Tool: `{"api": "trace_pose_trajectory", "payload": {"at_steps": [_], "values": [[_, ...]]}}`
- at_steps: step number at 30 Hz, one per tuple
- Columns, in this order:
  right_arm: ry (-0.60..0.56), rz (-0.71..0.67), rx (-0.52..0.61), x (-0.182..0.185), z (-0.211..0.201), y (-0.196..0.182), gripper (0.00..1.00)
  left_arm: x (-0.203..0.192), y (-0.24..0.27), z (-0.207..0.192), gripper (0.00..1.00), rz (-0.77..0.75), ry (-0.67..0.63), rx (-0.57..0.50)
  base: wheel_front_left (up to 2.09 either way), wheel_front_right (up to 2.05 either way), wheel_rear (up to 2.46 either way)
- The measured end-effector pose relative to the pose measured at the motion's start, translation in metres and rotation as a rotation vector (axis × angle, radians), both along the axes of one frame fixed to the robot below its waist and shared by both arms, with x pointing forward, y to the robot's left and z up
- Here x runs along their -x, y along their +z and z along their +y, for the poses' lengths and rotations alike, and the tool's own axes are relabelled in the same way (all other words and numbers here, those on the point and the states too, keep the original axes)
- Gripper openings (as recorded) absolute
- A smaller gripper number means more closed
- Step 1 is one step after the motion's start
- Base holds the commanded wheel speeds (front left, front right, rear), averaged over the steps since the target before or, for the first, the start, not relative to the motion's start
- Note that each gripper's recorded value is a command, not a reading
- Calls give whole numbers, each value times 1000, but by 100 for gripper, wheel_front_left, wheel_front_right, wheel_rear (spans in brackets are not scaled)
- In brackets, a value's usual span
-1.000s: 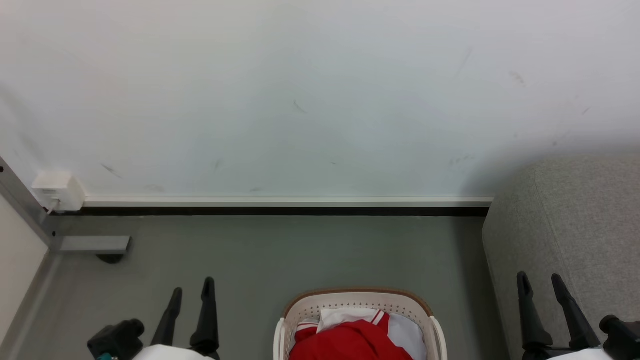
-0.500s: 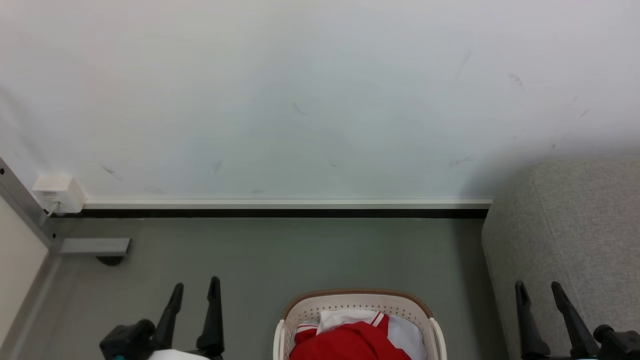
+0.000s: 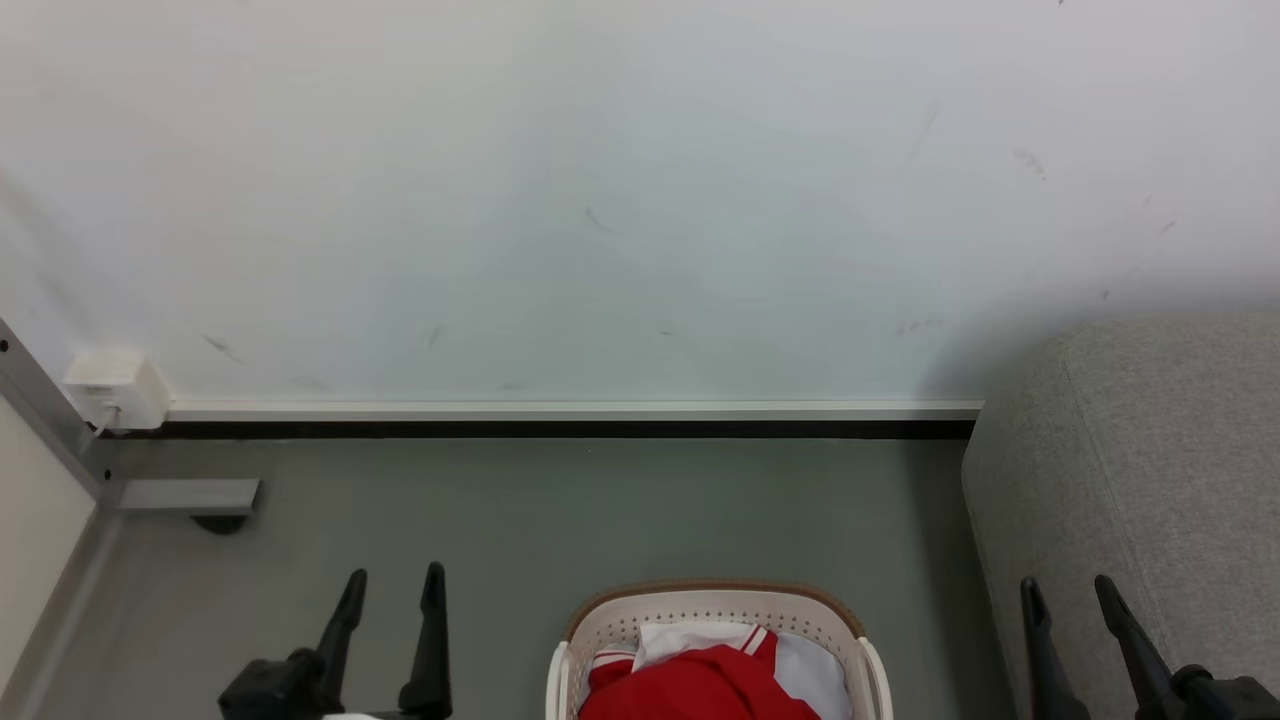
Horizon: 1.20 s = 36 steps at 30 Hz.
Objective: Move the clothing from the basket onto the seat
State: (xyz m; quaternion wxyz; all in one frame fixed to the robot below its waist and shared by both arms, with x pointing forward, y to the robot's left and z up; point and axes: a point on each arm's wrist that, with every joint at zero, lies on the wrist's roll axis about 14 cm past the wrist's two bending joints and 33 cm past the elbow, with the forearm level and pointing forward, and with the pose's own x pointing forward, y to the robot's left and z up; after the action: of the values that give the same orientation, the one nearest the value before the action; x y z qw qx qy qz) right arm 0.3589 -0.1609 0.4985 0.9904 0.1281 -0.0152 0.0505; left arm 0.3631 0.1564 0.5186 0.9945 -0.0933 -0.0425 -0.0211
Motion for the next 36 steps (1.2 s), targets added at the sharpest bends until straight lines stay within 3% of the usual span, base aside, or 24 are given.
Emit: {"api": "trace_pose_trajectory", "payload": {"at_steps": [26,36], "values": [[14,-1,73,9,4,-10,100,6,-6,-4,100,-23,-24,-164,0,0,0],[-3,18,66,13,-1,-16,100,8,-16,-7,100,8,-37,-157,0,0,0]]}}
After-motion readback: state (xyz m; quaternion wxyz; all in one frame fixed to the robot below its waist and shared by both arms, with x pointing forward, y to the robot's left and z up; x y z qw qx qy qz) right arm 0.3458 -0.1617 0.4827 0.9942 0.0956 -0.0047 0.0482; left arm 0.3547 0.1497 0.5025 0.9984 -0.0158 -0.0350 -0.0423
